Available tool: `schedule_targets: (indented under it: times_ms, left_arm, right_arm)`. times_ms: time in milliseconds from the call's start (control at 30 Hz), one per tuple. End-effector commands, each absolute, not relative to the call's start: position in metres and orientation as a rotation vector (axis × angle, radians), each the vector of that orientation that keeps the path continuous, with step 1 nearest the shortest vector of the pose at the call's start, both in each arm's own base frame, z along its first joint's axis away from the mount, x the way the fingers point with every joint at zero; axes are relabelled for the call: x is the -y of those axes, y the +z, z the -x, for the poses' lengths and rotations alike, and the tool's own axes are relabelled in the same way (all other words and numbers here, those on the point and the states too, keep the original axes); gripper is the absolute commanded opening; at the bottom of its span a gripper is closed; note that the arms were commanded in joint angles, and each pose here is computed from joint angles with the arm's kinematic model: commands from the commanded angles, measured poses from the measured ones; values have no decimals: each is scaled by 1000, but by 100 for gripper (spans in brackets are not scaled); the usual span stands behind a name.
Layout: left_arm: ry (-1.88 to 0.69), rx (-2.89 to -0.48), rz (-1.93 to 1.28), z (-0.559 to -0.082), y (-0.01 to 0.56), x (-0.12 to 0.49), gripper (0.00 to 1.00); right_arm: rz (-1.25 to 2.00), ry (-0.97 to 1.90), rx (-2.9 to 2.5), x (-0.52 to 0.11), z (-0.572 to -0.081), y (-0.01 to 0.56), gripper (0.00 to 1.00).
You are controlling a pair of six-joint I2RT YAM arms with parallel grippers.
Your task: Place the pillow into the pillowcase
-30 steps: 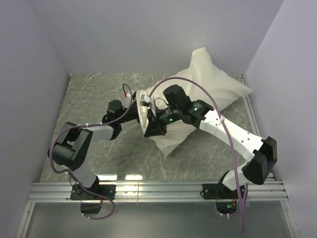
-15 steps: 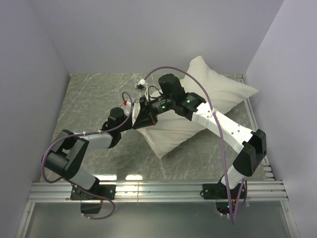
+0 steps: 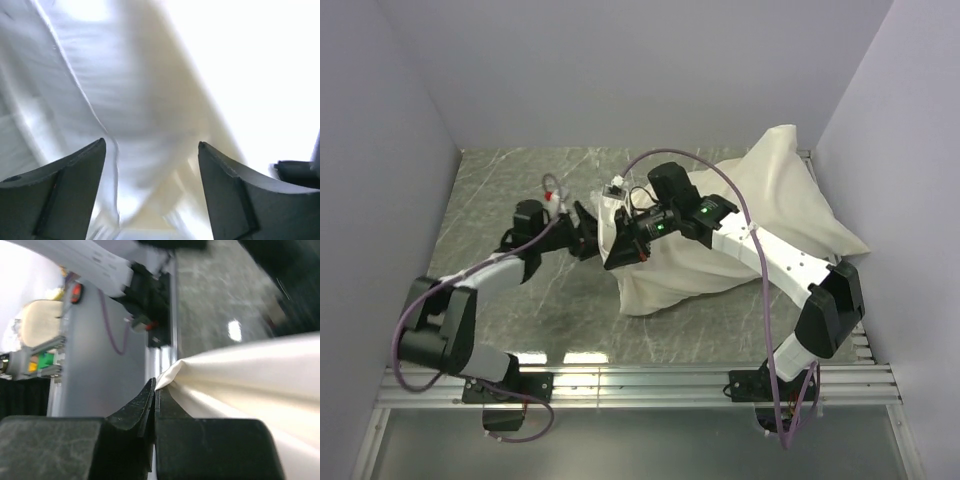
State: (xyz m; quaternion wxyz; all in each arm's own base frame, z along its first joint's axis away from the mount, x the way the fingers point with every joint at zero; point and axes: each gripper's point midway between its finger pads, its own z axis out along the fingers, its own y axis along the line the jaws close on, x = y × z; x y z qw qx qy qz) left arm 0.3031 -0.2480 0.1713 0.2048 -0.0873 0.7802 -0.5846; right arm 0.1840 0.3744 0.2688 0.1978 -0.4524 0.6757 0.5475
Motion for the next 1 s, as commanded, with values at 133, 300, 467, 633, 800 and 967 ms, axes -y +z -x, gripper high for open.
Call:
schedule_targets:
  times_ms: [133, 300, 467, 633, 800, 967]
  left_arm:
    - [-1349, -2272, 206, -272, 154, 146, 82]
    - [-1241, -2187, 319, -297, 165, 101, 84]
    - [-1269, -2138, 372, -312, 160, 98, 79]
    - [-1332, -2099, 324, -326, 151, 130, 69]
    - [-1441, -2105, 296, -348, 152, 177, 82]
    - [-1376, -2046, 291, -385, 153, 175, 86]
  right_arm:
    - [1293, 1271, -1851, -347, -204, 255, 9]
    - [1332, 1122, -1870, -330, -216, 264, 65]
    - [1178, 999, -1930, -296, -263, 279, 66]
    - [1069, 678, -2065, -270, -304, 246, 64]
    - [1032, 269, -2210, -217, -358, 194, 65]
    - [1160, 300, -2381, -195, -333, 135, 63]
